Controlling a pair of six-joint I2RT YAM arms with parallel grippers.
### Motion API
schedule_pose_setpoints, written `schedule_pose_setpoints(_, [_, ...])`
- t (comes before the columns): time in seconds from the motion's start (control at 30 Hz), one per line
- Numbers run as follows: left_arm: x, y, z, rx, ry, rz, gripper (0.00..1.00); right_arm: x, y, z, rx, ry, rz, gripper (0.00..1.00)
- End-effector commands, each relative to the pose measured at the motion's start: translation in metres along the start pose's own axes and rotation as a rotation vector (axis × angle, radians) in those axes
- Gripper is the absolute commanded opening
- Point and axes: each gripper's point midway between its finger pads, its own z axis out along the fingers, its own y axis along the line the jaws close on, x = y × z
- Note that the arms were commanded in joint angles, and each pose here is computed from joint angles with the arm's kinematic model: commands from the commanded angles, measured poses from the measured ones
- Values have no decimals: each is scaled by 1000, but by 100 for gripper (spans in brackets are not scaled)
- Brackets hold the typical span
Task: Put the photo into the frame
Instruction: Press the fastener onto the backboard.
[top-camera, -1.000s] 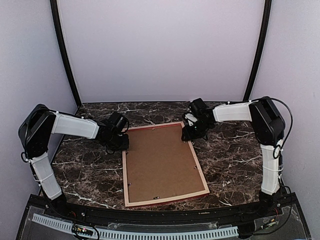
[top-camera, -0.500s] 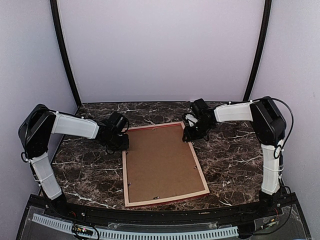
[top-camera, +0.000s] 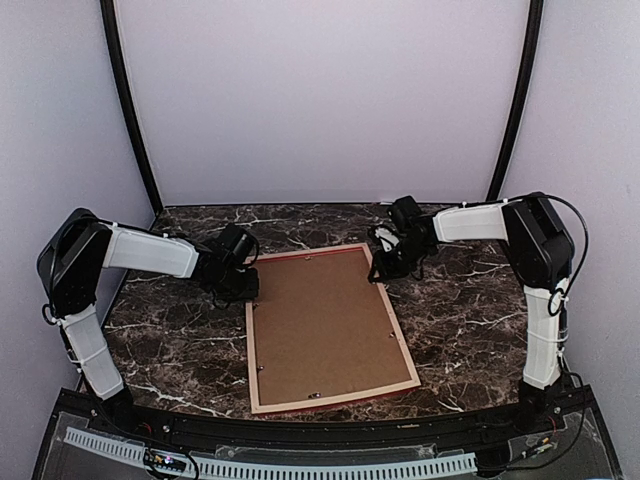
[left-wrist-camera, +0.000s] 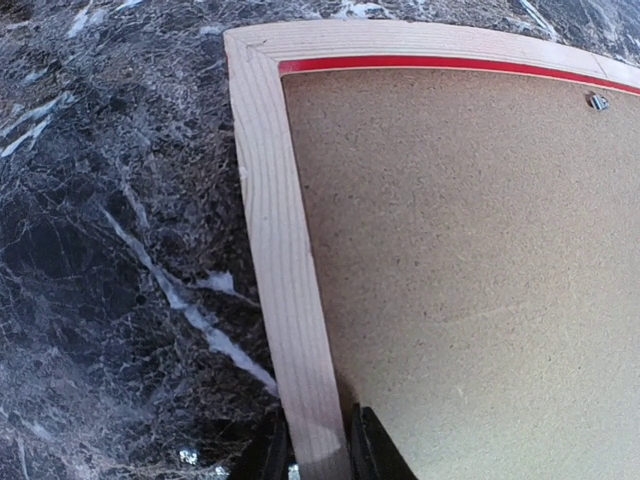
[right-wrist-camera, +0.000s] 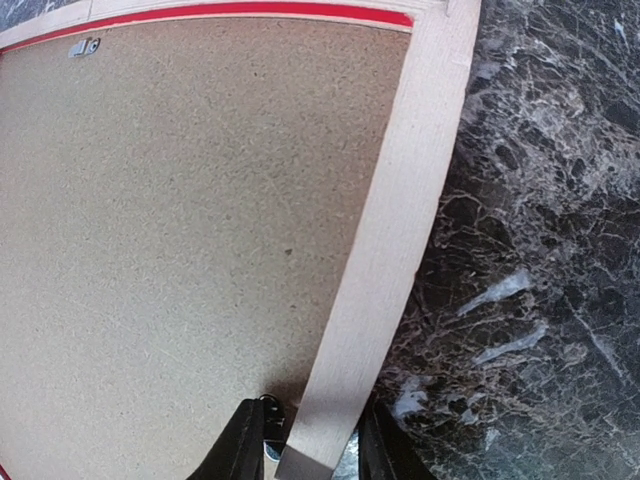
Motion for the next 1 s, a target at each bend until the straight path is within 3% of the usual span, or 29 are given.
schedule_pose_setpoints(0.0, [0, 6, 1, -25, 6, 13, 22, 35, -20, 8, 34, 131, -27, 19])
schedule_pose_setpoints(0.1, [1, 6, 1, -26, 7, 14, 22, 31, -21, 6, 25, 116, -38, 20])
schedule_pose_setpoints(0.3, [-1, 5, 0, -23, 5, 15, 22, 23, -12, 1, -18, 98, -44, 37])
schedule_pose_setpoints(0.47, [-1, 5, 1, -21, 5, 14, 22, 28, -14, -4, 11, 114, -51, 43])
schedule_pose_setpoints(0.97, [1, 6, 1, -22, 9, 14, 22, 35, -26, 3, 66, 140, -66, 35])
